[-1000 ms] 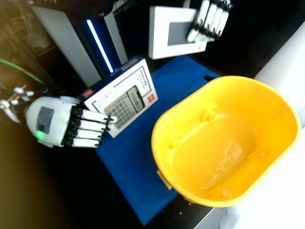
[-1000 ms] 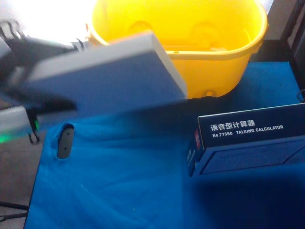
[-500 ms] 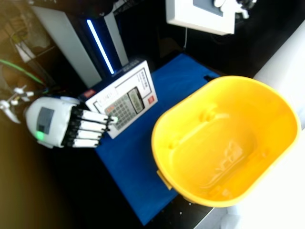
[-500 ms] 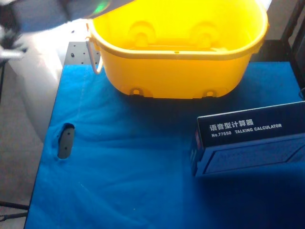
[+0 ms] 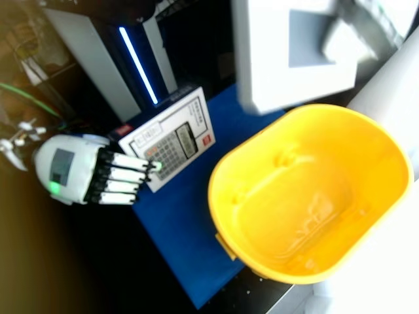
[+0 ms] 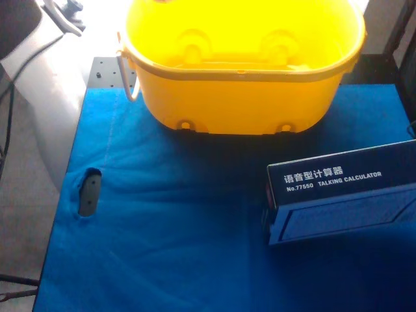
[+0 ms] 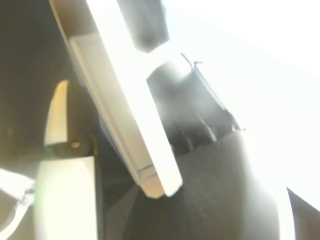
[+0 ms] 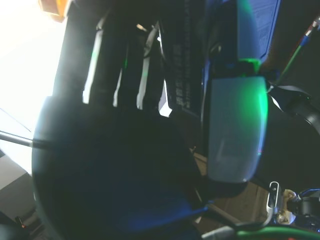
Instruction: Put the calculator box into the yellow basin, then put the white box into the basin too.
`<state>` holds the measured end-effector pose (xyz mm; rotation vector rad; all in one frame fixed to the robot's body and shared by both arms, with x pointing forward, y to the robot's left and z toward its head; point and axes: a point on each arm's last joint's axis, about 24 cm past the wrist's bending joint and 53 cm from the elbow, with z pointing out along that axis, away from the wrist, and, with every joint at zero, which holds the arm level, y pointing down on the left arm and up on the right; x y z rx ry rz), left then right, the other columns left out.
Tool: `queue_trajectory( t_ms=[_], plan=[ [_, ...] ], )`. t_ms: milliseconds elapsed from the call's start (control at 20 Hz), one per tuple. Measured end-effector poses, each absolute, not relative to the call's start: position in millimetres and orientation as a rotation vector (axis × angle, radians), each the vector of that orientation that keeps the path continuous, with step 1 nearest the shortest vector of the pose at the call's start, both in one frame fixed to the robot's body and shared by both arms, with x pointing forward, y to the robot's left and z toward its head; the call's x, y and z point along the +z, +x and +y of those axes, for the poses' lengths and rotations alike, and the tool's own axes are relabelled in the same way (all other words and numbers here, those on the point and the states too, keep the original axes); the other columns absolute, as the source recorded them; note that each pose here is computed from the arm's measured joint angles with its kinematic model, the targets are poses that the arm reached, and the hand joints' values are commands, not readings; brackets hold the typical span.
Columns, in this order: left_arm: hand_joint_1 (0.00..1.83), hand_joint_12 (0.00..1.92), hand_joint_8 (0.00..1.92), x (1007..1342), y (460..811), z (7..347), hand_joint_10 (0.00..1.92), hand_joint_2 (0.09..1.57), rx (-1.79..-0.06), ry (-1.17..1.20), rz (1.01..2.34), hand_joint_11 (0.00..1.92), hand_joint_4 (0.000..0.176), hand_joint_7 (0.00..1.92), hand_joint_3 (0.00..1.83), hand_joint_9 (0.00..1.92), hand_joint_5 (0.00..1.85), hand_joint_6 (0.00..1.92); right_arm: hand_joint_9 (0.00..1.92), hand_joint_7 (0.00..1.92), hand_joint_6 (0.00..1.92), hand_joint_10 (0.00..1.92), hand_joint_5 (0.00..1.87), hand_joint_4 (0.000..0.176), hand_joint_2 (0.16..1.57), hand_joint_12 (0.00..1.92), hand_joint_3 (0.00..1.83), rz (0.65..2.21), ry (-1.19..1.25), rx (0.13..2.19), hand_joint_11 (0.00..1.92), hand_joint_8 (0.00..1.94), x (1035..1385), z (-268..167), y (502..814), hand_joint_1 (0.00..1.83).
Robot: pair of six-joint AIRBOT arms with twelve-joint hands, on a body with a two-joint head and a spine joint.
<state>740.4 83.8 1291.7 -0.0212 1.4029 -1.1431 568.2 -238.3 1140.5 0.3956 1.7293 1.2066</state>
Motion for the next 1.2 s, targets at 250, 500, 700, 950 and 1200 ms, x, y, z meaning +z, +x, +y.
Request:
queue_trajectory(
  t_ms=[250, 500, 700, 950, 1200],
  plan=[
    [1.36, 1.60, 1.11, 1261.8, 764.0, 76.2, 1.41, 1.17, -1.092, -0.060, 1.514, 0.77, 0.000, 0.89, 0.00, 0.87, 0.77, 1.11, 0.98, 1.01, 0.91, 1.27, 0.88, 0.000, 1.11, 1.46, 0.00, 1.727, 0.395, 1.208, 0.91, 0.97, 1141.1, -238.0, 568.4, 1.39],
    [0.93, 0.93, 0.06, 1259.2, 767.5, 78.3, 0.16, 1.01, -1.090, -0.084, 1.529, 0.01, 0.000, 0.45, 0.00, 0.31, 0.54, 0.12, 0.92, 0.97, 0.88, 1.36, 0.88, 0.000, 1.13, 1.53, 0.00, 1.726, 0.396, 1.209, 0.91, 1.06, 1141.3, -237.9, 568.3, 1.38],
    [0.68, 0.00, 0.00, 1258.7, 772.4, 85.3, 0.00, 0.88, -1.085, -0.111, 1.529, 0.00, 0.126, 0.00, 0.00, 0.00, 0.17, 0.00, 0.94, 0.97, 0.88, 1.32, 0.88, 0.000, 1.12, 1.51, 0.00, 1.726, 0.395, 1.209, 0.95, 1.07, 1141.5, -238.1, 568.4, 1.38],
    [0.68, 0.00, 0.00, 1251.0, 774.2, 94.8, 0.00, 0.89, -1.091, -0.155, 1.532, 0.00, 0.143, 0.00, 0.00, 0.00, 0.12, 0.01, 0.94, 0.97, 0.88, 1.29, 0.91, 0.000, 1.12, 1.49, 0.00, 1.689, 0.374, 1.220, 0.88, 1.08, 1156.8, -238.9, 567.8, 1.38],
    [0.74, 0.00, 0.00, 1237.4, 773.4, 122.0, 0.00, 0.99, -1.076, -0.221, 1.540, 0.00, 0.008, 0.03, 0.01, 0.00, 0.29, 0.02, 0.94, 1.02, 1.00, 1.26, 0.84, 0.000, 1.12, 1.92, 0.00, 1.574, 0.302, 1.245, 0.80, 0.98, 1202.5, -243.1, 565.4, 1.37]
  ],
)
